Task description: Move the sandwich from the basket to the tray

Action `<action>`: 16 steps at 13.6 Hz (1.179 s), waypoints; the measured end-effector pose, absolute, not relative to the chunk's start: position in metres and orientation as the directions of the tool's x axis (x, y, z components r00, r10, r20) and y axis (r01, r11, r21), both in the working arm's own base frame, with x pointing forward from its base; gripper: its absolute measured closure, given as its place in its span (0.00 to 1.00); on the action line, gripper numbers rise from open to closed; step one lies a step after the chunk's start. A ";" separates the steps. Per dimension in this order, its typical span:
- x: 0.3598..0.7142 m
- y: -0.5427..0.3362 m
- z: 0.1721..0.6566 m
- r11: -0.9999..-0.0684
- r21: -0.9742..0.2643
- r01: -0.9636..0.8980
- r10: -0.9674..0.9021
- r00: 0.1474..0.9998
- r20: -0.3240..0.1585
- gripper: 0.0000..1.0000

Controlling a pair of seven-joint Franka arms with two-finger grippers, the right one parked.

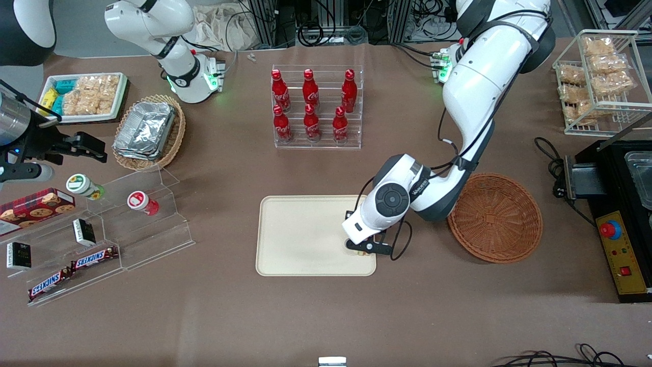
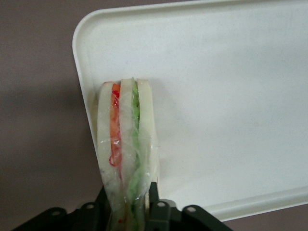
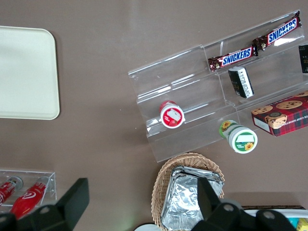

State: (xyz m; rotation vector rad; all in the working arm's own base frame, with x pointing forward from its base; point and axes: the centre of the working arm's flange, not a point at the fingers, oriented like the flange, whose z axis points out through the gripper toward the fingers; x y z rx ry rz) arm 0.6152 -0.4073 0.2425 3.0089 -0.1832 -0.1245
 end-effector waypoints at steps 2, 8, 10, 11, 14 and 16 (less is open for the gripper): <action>0.617 -0.406 0.251 -0.989 0.110 -0.097 -0.108 0.989 -0.102 0.39; 0.643 -0.360 0.393 -0.998 0.056 -0.038 -0.043 0.995 -0.087 0.00; 0.650 -0.313 0.459 -0.998 0.052 0.018 0.017 0.999 -0.027 0.00; 0.651 -0.286 0.486 -0.998 0.045 0.050 0.050 0.999 -0.003 0.00; 0.639 -0.212 0.540 -0.994 -0.004 0.112 0.112 0.994 0.008 0.00; 0.629 -0.170 0.560 -0.997 -0.037 0.061 0.061 0.998 -0.020 0.01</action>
